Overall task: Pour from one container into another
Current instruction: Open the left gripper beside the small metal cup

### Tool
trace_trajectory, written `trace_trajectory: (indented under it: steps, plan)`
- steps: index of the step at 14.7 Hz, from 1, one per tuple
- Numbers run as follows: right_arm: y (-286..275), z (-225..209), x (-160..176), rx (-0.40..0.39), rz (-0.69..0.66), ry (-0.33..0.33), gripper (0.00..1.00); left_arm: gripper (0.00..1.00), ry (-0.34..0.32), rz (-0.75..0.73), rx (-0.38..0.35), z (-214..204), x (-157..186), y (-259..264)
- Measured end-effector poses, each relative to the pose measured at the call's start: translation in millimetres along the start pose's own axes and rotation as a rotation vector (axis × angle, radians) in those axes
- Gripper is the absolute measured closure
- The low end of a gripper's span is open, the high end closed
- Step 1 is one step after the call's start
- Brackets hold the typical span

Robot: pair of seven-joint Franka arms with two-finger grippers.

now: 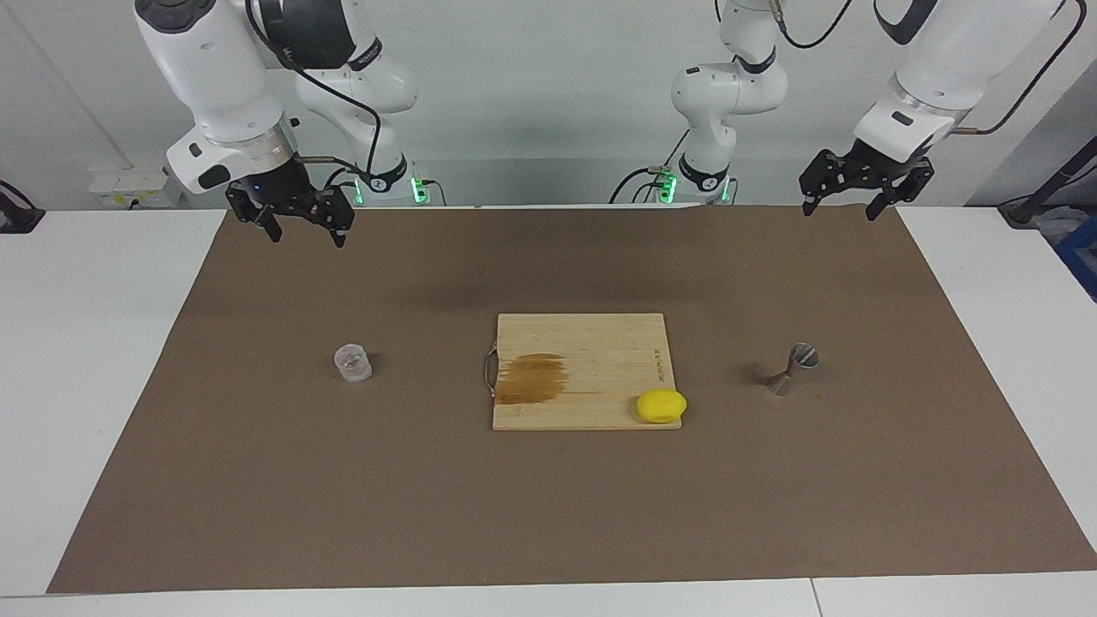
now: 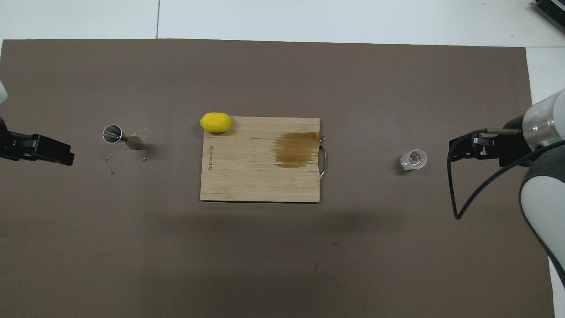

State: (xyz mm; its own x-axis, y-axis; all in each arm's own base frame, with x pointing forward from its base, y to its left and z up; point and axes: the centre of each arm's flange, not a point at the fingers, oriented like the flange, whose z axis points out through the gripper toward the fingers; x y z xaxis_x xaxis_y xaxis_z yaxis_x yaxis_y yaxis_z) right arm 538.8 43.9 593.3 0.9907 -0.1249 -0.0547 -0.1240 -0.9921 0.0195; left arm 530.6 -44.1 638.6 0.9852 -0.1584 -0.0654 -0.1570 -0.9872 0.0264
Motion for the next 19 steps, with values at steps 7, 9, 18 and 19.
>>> trace_trajectory:
  steps: [7, 9, 18, 19]
  plan:
    - [0, 0, 0, 0.000, 0.000, 0.000, 0.00, 0.00, -0.008, 0.004, -0.001, 4, 1, 2]
    - [0, 0, 0, 0.000, 0.000, 0.000, 0.00, 0.00, -0.008, 0.008, -0.001, 5, 2, 4]
    - [0, 0, 0, 0.000, 0.000, 0.000, 0.00, 0.00, -0.011, -0.022, -0.003, 19, 15, 2]
    - [0, 0, 0, 0.000, 0.000, 0.000, 0.00, 0.00, -0.026, -0.043, -0.006, 27, 20, -2]
